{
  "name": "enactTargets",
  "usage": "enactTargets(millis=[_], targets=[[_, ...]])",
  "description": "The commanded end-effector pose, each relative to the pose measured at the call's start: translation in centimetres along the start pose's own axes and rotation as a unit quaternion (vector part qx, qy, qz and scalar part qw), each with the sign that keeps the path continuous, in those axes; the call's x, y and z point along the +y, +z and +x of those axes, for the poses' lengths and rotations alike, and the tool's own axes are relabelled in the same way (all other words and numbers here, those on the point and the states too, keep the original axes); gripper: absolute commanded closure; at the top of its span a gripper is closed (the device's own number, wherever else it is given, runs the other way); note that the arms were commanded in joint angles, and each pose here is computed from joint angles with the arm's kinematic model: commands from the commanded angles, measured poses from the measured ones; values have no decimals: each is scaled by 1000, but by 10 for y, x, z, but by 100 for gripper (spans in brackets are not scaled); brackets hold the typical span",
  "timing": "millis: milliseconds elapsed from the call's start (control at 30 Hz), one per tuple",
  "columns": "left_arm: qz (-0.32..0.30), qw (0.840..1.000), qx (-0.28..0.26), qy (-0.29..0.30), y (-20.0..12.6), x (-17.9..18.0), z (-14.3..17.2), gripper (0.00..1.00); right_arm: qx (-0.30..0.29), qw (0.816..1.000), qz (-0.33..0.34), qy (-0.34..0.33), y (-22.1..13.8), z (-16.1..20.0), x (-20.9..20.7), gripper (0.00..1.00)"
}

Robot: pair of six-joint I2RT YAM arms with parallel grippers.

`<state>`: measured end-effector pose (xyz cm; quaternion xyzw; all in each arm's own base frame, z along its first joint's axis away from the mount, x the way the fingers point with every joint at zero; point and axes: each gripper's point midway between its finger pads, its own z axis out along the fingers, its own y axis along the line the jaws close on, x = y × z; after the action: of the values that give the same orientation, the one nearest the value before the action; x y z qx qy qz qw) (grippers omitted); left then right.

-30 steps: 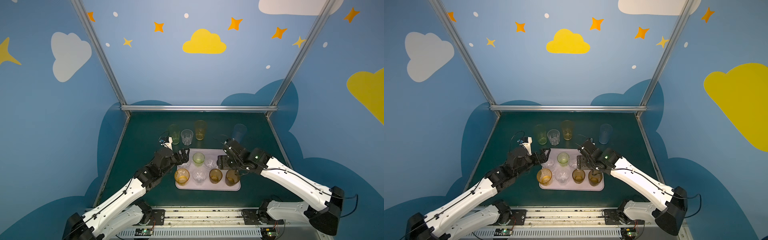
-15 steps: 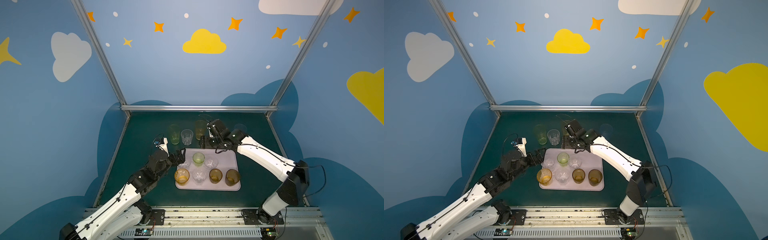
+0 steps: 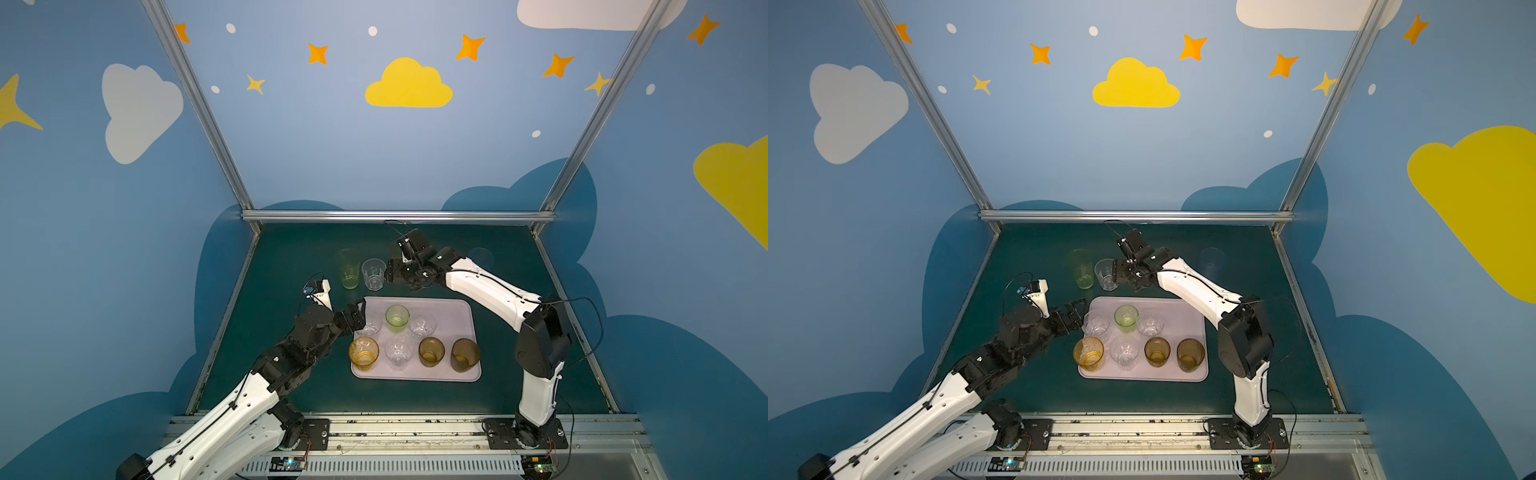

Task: Place the glasses into the tray
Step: Pick up the glass from the top-center of the table.

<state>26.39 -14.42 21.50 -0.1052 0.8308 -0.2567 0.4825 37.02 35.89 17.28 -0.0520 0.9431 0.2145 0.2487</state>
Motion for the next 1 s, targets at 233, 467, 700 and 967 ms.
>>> enactTargets(millis=[233, 467, 700, 967], targets=[[6, 1000, 9, -4, 3, -3, 3, 0, -26, 999, 4, 46, 26, -20, -4, 50], [6, 1000, 10, -2, 2, -3, 2, 0, -22, 999, 2, 46, 39, -22, 0, 54], [0, 1000, 17, -9, 6, 0, 6, 0, -24, 999, 8, 43, 45, -26, -2, 54], [-3, 1000, 17, -10, 7, 0, 6, 0, -23, 999, 8, 39, 52, -30, -3, 56]])
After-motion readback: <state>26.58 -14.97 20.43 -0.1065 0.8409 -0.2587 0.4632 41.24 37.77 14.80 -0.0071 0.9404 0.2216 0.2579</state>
